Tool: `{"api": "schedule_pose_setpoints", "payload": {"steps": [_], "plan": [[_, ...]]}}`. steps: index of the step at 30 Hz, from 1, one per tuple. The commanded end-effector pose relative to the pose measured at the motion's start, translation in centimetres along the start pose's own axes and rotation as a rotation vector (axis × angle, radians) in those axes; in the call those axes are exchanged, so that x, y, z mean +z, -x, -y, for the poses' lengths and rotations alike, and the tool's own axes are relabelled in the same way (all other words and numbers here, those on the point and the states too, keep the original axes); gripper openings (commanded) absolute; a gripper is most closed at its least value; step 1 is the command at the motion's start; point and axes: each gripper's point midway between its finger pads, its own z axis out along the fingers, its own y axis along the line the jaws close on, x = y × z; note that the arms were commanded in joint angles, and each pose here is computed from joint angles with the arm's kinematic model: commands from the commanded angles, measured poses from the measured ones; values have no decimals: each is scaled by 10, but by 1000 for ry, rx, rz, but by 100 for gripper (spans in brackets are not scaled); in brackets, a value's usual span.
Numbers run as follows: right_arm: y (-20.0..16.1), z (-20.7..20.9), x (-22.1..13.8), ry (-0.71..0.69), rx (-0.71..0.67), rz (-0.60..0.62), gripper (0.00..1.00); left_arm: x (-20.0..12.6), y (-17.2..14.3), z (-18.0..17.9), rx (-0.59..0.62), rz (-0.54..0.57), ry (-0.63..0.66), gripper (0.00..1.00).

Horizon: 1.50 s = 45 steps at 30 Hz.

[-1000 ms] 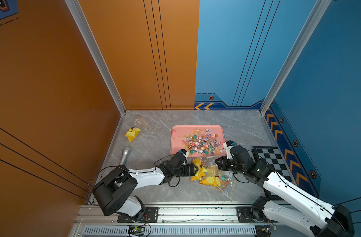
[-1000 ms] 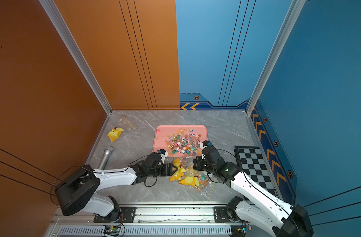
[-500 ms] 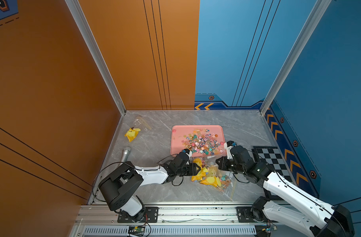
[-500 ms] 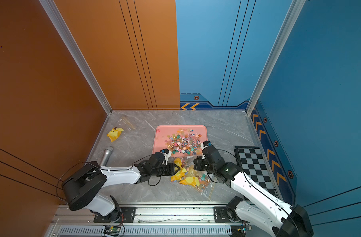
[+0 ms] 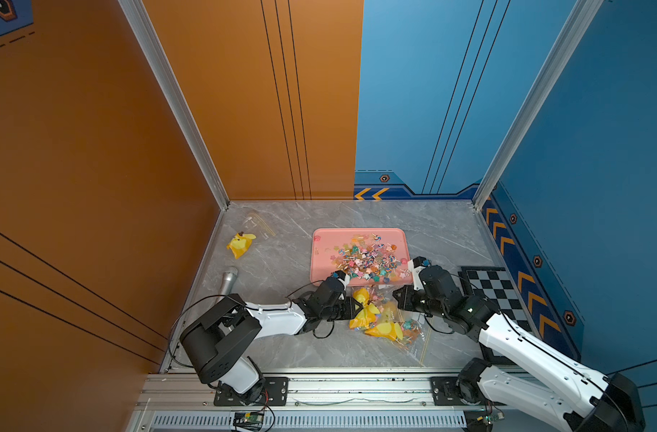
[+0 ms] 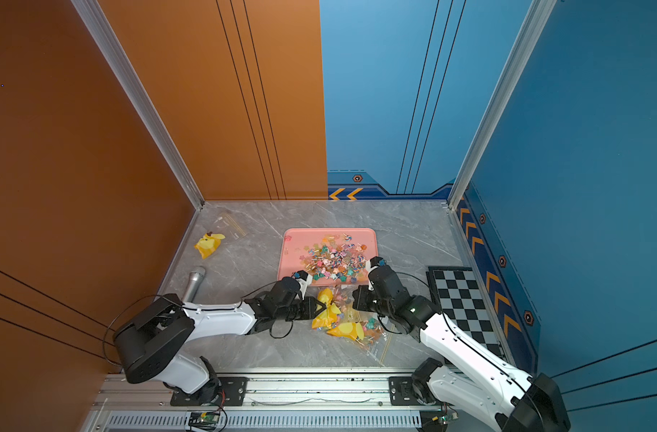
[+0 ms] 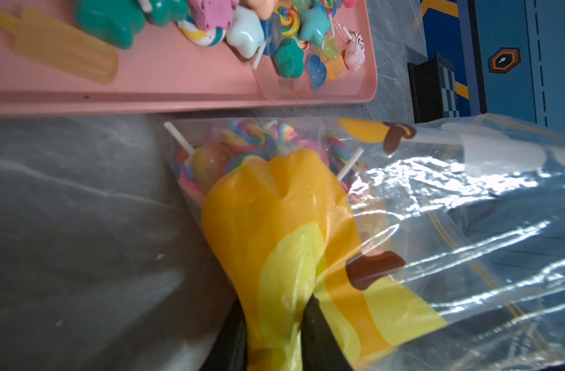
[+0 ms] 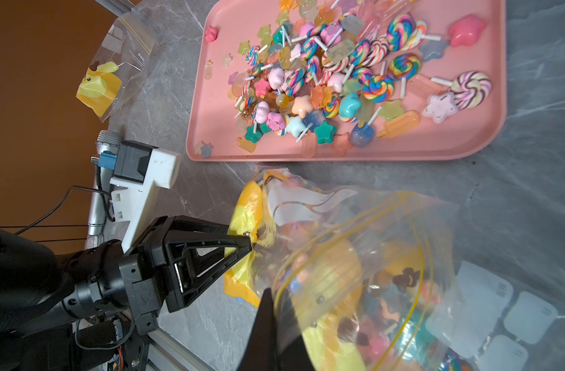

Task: Pour candies out of the ziploc bag
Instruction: Pick up the ziploc bag from the center of the board.

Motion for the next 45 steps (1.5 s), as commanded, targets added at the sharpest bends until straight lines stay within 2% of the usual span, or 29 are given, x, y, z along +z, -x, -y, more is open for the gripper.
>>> {"api": "schedule_pose_setpoints", "payload": {"steps": [1,26,45], "plan": [[2,4,1,-14,-18,10,0,-3,6,10,13,4,-33,1],[27,-23,-5,44,-51,50,0,-41,45,27,33,139,-102,0],[38,-36,-1,63,-71,54,0,-72,64,17,48,201,-49,0]]}}
